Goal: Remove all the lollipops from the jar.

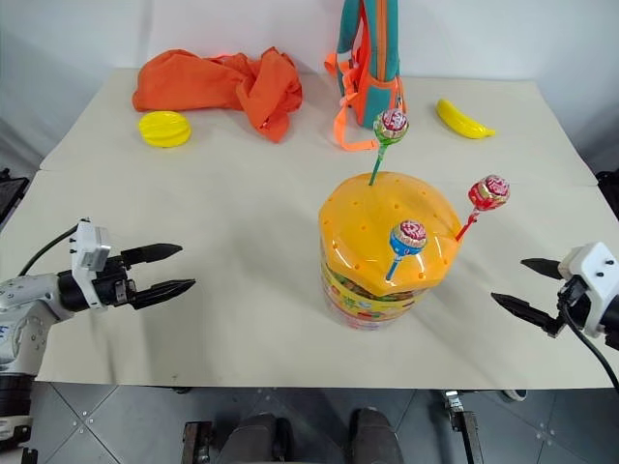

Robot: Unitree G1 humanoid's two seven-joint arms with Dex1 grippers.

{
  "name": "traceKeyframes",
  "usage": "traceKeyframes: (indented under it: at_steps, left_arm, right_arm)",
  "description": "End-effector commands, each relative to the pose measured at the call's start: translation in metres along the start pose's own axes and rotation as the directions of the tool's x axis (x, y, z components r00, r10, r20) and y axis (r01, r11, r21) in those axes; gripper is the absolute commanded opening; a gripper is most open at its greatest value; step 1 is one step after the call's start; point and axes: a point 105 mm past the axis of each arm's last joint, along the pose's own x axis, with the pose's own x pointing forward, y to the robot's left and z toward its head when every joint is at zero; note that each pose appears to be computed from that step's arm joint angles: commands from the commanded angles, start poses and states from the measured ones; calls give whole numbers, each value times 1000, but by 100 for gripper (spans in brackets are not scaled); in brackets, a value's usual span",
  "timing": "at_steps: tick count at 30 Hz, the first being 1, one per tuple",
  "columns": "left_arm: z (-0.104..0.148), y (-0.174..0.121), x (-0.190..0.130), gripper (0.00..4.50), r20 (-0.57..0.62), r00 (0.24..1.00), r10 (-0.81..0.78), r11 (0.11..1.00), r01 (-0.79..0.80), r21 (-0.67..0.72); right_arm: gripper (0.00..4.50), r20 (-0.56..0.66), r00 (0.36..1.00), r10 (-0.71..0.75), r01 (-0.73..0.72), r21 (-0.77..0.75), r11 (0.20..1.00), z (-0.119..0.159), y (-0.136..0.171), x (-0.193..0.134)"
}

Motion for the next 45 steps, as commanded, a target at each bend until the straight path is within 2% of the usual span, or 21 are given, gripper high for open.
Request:
traceKeyframes:
  at_steps: [1, 6, 12, 15, 18, 24, 28, 35, 38, 42, 45]
  left_arm:
    - [13, 1, -5, 450, 29, 1000, 9, 999, -11, 52]
    - [21, 9, -4, 450, 50, 995, 81, 996, -83, 25]
    - [35, -4, 1, 450, 38, 999, -28, 995, 24, 99]
    - [54, -2, 5, 450, 63, 994, -93, 992, 87, 94]
    - [78, 0, 17, 450, 77, 985, -155, 978, 142, 155]
    - [127, -9, 49, 450, 124, 933, -338, 908, 288, 304]
    - [155, -22, 76, 450, 172, 861, -478, 835, 385, 393]
    - [191, -39, 135, 450, 255, 766, -591, 781, 462, 421]
    - [199, -48, 151, 450, 262, 727, -635, 753, 507, 420]
    - [205, -62, 186, 450, 213, 713, -668, 722, 553, 415]
    - [207, -70, 198, 450, 189, 697, -691, 700, 582, 414]
  right_arm:
    - [445, 29, 999, -23, 23, -31, 999, 12, -7, -7]
    - [445, 46, 999, -20, 21, -21, 1000, 16, -6, -6]
    - [445, 77, 997, -24, 25, -16, 1000, 24, -7, -10]
    - [445, 124, 992, -20, 20, -1, 1000, 36, -6, -15]
    - [445, 156, 988, 13, -14, 8, 1000, 47, 2, -23]
    - [445, 194, 980, 50, -53, 11, 999, 65, 16, -39]
    - [445, 216, 974, 69, -71, 3, 997, 75, 28, -45]
    - [445, 332, 943, 36, -38, -3, 999, 101, 37, -55]
    - [445, 358, 934, 22, -25, 5, 1000, 105, 41, -58]
    - [445, 374, 927, 6, -11, 12, 1000, 108, 56, -68]
    - [445, 392, 920, -12, 5, 20, 1000, 111, 63, -71]
